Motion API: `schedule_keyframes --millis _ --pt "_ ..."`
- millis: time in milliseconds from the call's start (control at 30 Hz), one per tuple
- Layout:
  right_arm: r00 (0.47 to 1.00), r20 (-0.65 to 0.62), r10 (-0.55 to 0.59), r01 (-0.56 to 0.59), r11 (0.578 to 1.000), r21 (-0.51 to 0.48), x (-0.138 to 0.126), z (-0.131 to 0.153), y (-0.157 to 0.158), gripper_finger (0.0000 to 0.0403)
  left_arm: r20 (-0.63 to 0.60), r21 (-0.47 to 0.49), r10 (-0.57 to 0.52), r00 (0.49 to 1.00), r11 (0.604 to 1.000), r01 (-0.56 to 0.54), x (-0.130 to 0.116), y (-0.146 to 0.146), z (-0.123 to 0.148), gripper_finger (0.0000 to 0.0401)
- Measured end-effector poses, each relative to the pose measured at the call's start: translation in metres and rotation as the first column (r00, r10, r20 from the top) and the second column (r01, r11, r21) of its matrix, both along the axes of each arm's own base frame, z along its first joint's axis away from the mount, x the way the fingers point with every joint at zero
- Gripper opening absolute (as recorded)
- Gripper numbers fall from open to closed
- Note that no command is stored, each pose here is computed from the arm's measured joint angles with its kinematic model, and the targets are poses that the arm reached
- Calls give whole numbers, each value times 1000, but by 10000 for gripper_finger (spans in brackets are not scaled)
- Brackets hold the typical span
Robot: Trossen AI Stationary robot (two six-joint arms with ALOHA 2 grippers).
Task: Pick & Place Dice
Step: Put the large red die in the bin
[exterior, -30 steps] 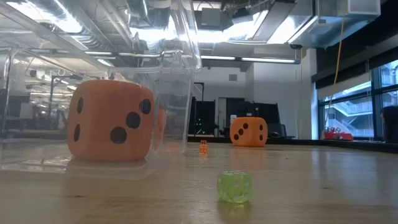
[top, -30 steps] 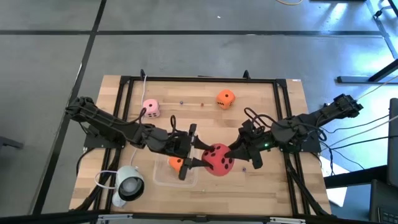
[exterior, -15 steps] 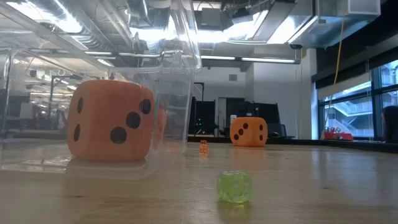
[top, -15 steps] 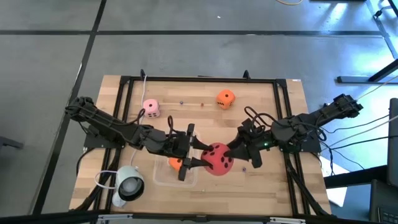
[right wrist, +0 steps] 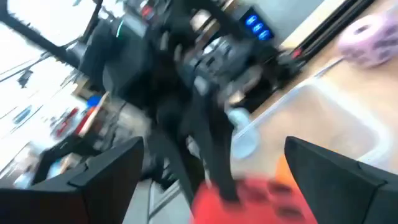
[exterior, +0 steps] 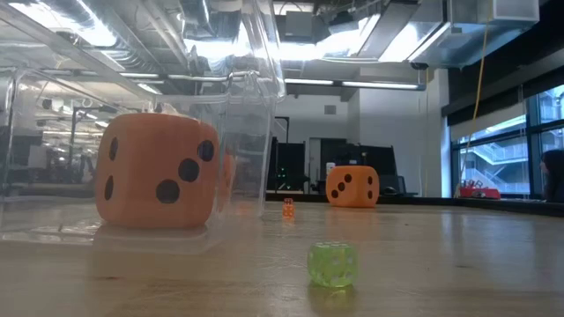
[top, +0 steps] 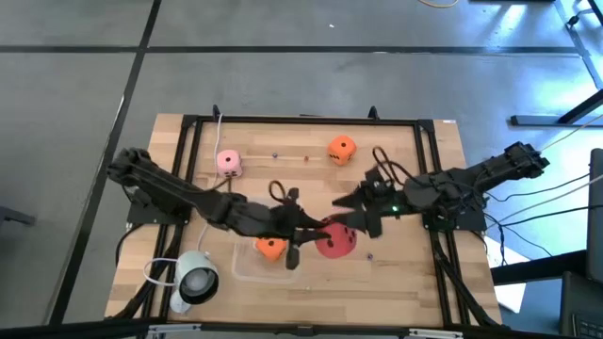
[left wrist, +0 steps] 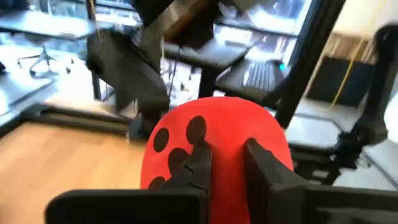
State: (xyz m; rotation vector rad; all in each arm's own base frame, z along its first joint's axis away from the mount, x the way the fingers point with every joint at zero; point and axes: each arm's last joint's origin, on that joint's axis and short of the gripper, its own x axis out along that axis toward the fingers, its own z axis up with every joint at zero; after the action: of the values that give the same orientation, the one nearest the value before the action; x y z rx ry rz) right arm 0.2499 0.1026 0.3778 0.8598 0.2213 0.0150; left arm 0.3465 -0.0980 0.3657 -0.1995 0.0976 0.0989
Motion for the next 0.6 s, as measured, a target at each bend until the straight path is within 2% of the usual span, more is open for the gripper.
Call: schedule_keyframes --millis 100,167,233,400,600 --pt "999 4 -36 36 999 -6 0 0 -1 370 -55 32 26 998 999 -24 2 3 -10 15" --pt "999 4 -37 37 999 -10 -1 0 -1 361 -36 30 51 998 998 -50 -2 6 -3 12" --pt "999 11 -37 37 999 -13 -1 1 -2 353 -16 25 69 998 997 -68 -11 9 9 10" --pt "999 -14 -50 50 998 -45 -6 1 -6 339 -44 41 86 995 996 -84 -30 13 19 8" --pt "995 -44 -93 89 993 -75 -28 9 -20 324 -66 12 113 991 994 -113 -60 22 37 2"
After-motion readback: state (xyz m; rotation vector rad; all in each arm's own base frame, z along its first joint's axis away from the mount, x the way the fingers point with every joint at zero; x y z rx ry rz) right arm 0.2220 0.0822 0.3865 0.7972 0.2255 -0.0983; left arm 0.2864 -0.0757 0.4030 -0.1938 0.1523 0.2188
